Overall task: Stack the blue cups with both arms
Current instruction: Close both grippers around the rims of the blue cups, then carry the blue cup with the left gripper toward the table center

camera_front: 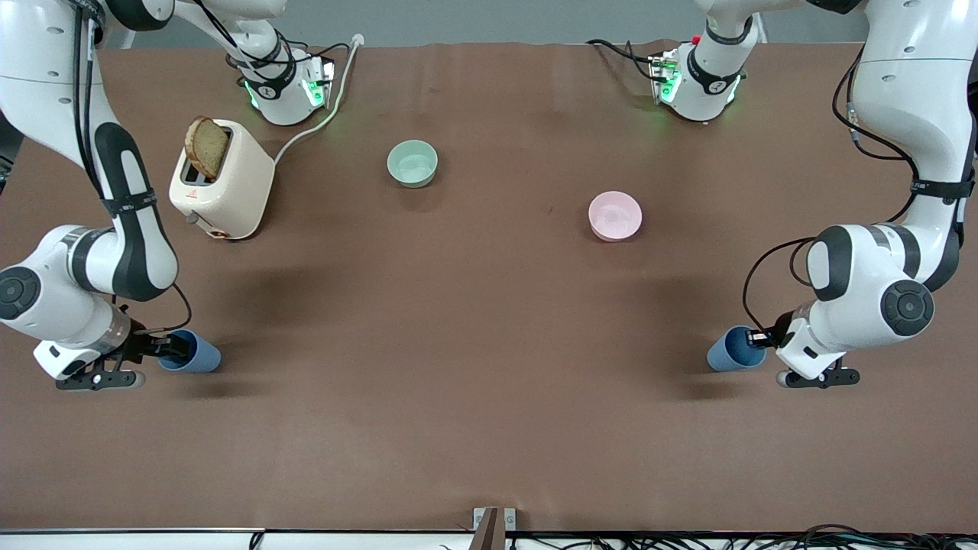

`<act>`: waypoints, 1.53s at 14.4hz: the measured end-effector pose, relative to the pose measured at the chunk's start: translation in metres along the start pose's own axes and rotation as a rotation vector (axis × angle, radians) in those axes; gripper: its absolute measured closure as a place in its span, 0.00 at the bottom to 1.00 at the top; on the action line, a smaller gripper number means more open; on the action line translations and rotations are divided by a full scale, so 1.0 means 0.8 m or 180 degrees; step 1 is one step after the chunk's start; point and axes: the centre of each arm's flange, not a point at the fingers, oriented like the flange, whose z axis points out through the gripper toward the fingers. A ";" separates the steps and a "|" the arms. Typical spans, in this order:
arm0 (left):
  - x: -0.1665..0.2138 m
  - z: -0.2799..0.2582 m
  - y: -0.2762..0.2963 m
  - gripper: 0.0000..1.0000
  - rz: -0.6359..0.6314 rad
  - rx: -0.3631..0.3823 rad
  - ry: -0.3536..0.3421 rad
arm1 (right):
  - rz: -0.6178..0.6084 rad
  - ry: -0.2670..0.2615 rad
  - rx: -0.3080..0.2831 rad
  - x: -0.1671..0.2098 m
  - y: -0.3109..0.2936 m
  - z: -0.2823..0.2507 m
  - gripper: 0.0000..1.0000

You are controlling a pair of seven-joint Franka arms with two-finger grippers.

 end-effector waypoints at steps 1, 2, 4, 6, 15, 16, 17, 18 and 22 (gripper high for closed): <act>0.001 -0.005 0.006 0.94 -0.0004 -0.0048 0.0021 | 0.0000 -0.0010 0.0001 -0.001 0.000 0.003 0.21; 0.003 -0.011 0.017 0.95 -0.0011 -0.0075 0.0046 | 0.0009 -0.0016 0.0010 -0.001 0.000 0.006 0.30; 0.001 -0.022 0.054 0.95 -0.0119 -0.0155 0.0073 | 0.0083 -0.0002 0.0069 -0.001 0.000 0.008 0.54; -0.011 -0.041 0.117 0.95 -0.0276 -0.0258 0.0028 | 0.0144 0.0039 0.0107 0.002 0.003 0.003 0.74; -0.167 -0.039 0.471 0.95 -0.1059 -0.0241 -0.0261 | 0.0371 -0.0098 0.0278 0.048 -0.007 -0.139 0.96; -0.179 -0.025 0.495 0.95 -0.1100 -0.0242 -0.0287 | 0.0446 -0.0045 0.0290 0.053 -0.026 -0.164 0.96; -0.187 -0.012 0.512 0.95 -0.1134 -0.0263 -0.0298 | 0.0505 0.0010 0.0301 0.057 -0.050 -0.185 0.96; -0.192 -0.002 0.525 0.95 -0.1166 -0.0288 -0.0304 | 0.0561 0.0070 0.0320 0.061 -0.078 -0.206 0.96; -0.198 0.027 0.545 0.95 -0.1233 -0.0373 -0.0304 | 0.0833 0.0133 0.0552 0.056 -0.192 -0.287 0.96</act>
